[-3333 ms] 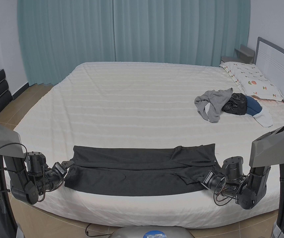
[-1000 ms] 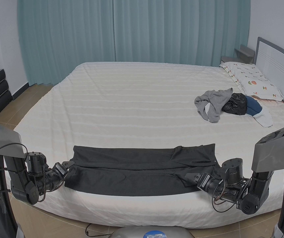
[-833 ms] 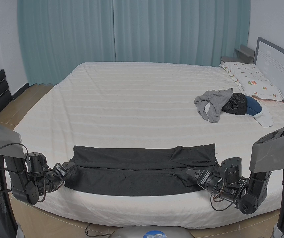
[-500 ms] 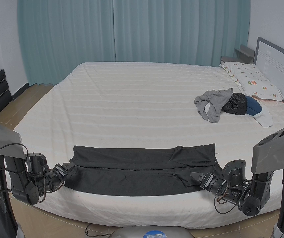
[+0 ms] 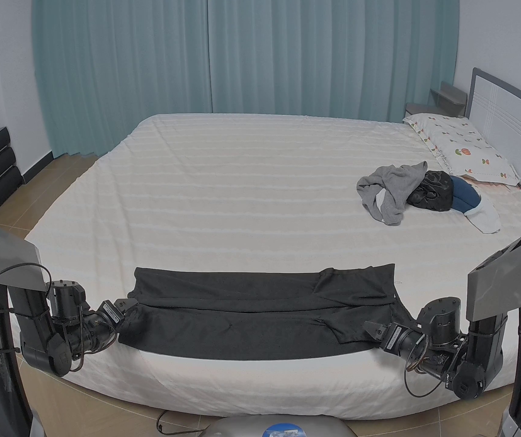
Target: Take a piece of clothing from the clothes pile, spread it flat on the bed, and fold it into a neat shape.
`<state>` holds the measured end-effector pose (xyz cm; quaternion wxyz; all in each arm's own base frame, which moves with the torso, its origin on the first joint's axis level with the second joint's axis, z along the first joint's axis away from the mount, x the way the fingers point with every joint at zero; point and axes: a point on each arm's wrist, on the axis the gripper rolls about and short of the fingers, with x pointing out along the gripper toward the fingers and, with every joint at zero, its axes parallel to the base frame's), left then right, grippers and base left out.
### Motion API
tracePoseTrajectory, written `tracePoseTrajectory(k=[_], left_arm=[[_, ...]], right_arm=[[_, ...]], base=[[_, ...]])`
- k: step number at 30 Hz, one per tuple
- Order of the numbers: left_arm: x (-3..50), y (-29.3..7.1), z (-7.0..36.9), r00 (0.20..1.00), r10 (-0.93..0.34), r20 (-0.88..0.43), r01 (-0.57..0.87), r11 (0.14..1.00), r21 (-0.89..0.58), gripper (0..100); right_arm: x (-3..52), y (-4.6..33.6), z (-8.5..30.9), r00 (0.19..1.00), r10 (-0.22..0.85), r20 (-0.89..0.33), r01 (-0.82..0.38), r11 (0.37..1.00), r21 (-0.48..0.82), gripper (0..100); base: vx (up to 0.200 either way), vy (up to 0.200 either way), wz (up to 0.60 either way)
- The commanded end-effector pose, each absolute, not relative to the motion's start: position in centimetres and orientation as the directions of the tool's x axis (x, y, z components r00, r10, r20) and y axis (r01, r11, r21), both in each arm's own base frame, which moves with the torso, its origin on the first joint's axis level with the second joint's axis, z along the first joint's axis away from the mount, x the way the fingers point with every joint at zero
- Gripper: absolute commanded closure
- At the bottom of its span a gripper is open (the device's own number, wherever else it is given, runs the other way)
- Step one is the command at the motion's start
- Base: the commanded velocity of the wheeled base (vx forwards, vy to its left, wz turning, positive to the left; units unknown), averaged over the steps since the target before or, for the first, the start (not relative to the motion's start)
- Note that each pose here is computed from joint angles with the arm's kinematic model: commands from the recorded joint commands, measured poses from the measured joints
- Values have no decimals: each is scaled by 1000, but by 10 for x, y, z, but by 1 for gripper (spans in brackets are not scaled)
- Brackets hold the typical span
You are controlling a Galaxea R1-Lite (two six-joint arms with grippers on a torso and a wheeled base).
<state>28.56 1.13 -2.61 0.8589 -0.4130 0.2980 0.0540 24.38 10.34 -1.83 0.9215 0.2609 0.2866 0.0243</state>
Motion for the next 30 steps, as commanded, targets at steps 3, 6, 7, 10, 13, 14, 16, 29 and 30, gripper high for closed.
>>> tracePoseTrajectory(k=[3,6,7,10,13,14,16,29,30], left_arm=[[286,11,-26,817,-153,-556,-339,653,-678,0],[286,11,-26,817,-152,-556,-339,654,-676,0],[286,12,-25,821,-152,-551,-335,654,-679,0],[287,12,-23,825,-149,-545,-332,652,-681,0],[287,13,-23,828,-139,-543,-336,652,-679,0],[287,14,-23,830,-134,-542,-338,651,-679,0],[287,15,-22,831,-133,-541,-339,649,-681,0],[286,15,-13,847,-140,-513,-312,650,-693,0],[286,15,-12,848,-140,-511,-310,650,-694,0]], right_arm=[[238,98,-19,822,191,-537,103,877,470,0],[238,98,-17,822,200,-532,97,873,478,0],[239,97,-13,829,210,-519,86,868,489,0],[240,92,-3,842,221,-492,75,856,512,0],[240,87,6,853,237,-466,57,844,534,0],[241,85,10,861,235,-451,55,839,542,0],[244,82,10,864,234,-445,58,832,551,0],[258,67,2,838,306,-452,81,749,658,0],[258,67,1,837,308,-453,82,747,659,0]], base=[[0,0,0],[0,0,0],[0,0,0],[0,0,0],[0,0,0],[0,0,0],[0,0,0],[138,0,0],[0,0,0]])
